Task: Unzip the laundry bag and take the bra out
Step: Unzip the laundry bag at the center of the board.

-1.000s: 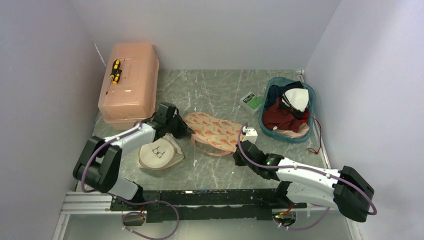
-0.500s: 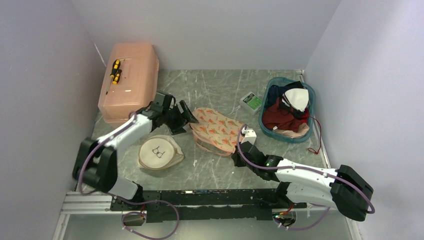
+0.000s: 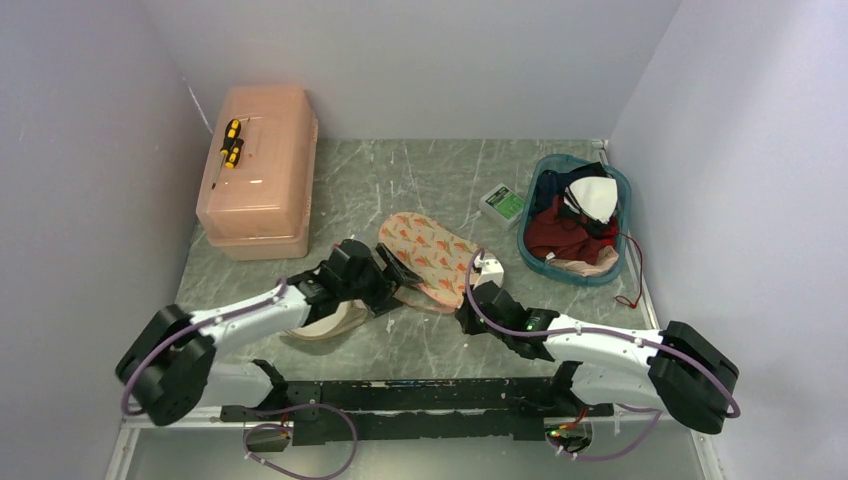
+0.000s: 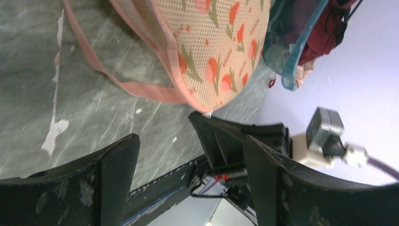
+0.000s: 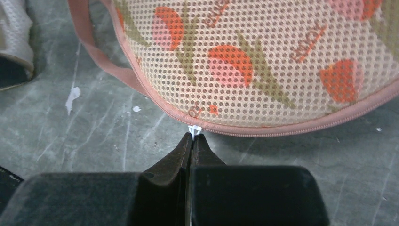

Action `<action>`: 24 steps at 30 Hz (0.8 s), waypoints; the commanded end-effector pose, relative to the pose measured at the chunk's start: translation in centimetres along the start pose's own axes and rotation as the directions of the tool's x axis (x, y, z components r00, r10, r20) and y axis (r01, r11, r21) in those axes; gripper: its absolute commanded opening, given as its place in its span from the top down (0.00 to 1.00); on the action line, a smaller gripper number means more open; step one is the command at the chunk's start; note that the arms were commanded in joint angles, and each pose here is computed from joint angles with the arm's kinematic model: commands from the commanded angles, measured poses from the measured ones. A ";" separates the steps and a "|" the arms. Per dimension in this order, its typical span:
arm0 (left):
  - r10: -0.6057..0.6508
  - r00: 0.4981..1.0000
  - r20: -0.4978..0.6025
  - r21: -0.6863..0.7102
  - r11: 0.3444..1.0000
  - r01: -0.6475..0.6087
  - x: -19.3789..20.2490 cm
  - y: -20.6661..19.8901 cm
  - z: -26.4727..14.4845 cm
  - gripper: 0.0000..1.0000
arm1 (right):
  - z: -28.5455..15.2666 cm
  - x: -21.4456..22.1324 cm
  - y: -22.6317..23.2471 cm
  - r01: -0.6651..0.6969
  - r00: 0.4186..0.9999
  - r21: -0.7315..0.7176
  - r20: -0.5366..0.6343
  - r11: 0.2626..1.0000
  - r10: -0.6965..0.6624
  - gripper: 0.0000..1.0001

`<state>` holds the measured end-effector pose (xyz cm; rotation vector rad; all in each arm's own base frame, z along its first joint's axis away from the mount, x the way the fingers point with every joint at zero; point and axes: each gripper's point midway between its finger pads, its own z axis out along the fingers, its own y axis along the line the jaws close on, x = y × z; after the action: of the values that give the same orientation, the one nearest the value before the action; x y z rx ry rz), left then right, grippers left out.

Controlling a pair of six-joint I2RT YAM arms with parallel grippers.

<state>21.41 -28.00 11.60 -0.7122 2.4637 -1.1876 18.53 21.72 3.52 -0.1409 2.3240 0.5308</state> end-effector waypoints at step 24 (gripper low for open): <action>-0.039 0.995 -0.095 0.021 0.999 0.041 2.5 -3.0 7.4 0.21 | -1.2 -2.6 5.2 0.035 0.997 -0.216 0.080 0.976 -0.018 1.00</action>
<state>23.89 -34.97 7.24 -0.7556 2.5344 -1.2311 17.53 24.61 5.96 -0.2483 2.2548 0.7169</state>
